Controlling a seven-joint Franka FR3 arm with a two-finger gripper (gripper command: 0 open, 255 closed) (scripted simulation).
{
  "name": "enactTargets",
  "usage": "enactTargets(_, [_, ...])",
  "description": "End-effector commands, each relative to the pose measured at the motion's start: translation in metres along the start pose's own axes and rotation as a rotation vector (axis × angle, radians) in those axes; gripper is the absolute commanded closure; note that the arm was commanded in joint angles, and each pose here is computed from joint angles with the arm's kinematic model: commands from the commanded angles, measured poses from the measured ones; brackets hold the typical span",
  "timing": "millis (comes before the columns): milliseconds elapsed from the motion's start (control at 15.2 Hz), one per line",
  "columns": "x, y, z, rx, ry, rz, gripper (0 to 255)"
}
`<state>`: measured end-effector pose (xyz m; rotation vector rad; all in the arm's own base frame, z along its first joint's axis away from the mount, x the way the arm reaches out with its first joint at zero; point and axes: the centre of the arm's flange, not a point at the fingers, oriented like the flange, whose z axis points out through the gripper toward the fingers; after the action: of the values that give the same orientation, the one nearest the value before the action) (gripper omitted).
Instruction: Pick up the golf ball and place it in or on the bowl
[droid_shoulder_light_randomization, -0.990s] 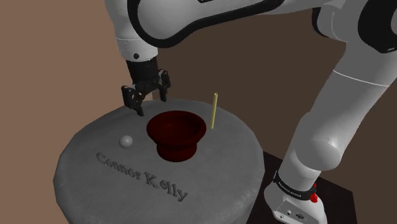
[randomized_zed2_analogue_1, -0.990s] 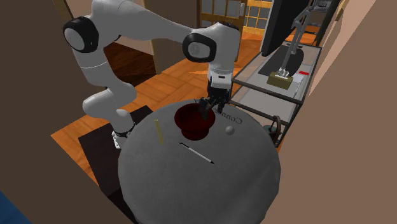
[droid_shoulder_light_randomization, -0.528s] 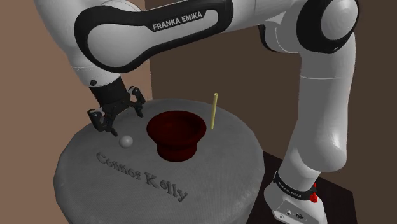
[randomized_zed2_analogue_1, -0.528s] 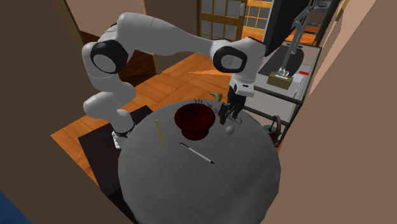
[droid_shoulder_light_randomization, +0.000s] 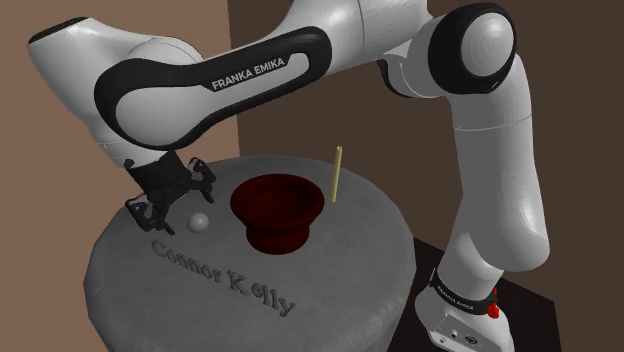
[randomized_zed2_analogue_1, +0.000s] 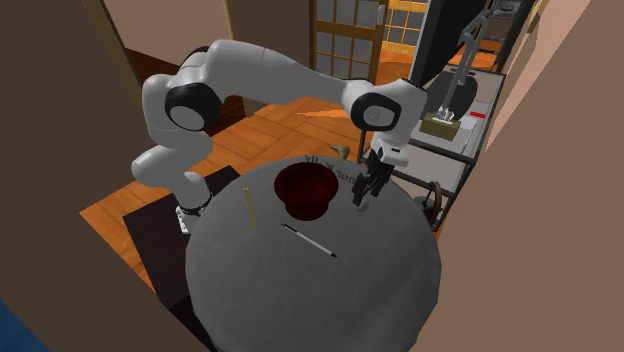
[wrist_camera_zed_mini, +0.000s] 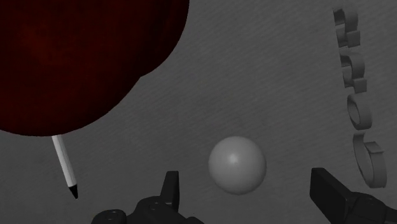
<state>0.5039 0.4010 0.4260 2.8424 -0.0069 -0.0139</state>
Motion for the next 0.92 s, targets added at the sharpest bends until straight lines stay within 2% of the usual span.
enactTargets(0, [0.0004,-0.0014,0.0105,0.0,0.0,0.0,0])
enactTargets(66, [0.0004,-0.0014,0.0188,0.0,0.0,0.0,0])
enactTargets(594, [0.0004,-0.0014,0.0188,0.0,0.0,0.0,0])
enactTargets(660, [0.0004,-0.0014,0.0188,0.0,0.0,0.0,255])
enactTargets(858, [0.0004,-0.0014,0.0188,0.0,0.0,0.0,255])
